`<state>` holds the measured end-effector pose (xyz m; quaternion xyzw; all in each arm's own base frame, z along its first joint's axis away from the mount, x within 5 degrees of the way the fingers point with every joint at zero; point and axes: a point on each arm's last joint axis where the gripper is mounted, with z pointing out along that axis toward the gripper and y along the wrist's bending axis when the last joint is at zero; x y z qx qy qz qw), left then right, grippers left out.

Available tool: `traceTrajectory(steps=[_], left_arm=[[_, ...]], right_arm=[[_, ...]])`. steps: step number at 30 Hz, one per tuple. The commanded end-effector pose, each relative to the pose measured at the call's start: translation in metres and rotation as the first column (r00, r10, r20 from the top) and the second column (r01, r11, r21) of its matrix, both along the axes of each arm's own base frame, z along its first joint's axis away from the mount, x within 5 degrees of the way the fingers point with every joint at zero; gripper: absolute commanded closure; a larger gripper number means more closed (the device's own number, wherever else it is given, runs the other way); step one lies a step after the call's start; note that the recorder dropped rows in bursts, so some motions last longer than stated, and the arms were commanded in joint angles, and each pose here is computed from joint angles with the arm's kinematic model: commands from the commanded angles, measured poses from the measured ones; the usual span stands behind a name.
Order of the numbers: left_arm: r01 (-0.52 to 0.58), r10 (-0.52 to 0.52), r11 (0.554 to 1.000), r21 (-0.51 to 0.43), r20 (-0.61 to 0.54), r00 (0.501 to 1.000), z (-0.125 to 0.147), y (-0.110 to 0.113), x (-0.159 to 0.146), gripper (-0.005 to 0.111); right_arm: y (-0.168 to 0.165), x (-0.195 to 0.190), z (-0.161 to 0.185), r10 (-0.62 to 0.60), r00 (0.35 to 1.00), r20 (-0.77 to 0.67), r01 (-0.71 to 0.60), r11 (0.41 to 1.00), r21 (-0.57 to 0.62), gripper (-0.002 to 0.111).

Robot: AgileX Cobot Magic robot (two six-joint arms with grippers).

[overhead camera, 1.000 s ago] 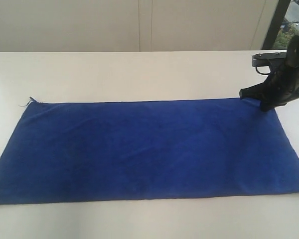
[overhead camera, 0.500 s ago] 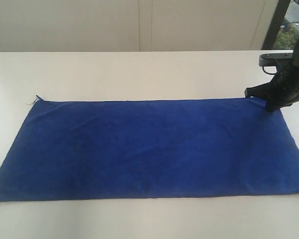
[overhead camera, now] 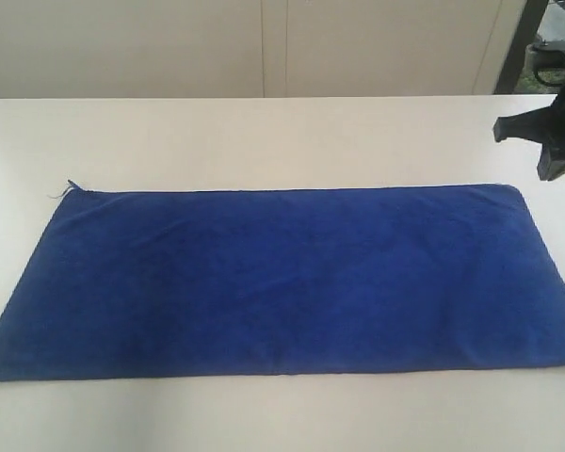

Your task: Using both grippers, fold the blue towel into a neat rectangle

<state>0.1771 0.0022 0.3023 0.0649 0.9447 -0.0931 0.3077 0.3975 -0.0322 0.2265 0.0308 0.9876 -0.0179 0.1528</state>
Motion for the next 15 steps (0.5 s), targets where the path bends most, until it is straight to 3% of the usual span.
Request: traceTrajectory(steps=[1,6,15], left_arm=[[0.023,-0.024,0.999,-0.024,-0.043,0.999,-0.002,-0.004,-0.005,0.107],[0.023,-0.023,1.000,-0.018,-0.043,0.999,-0.002,-0.004,-0.005,0.107],[0.021,-0.021,1.000,-0.017,-0.038,0.999,-0.002,-0.003,-0.005,0.107]], right_arm=[[-0.003,-0.011,-0.012,0.019,0.998,-0.063,-0.020,1.000,-0.010,0.108],[-0.002,-0.018,-0.034,0.060,0.995,-0.085,-0.062,0.998,-0.016,0.102],[-0.005,-0.020,-0.062,0.064,0.990,-0.122,-0.067,0.998,-0.017,0.063]])
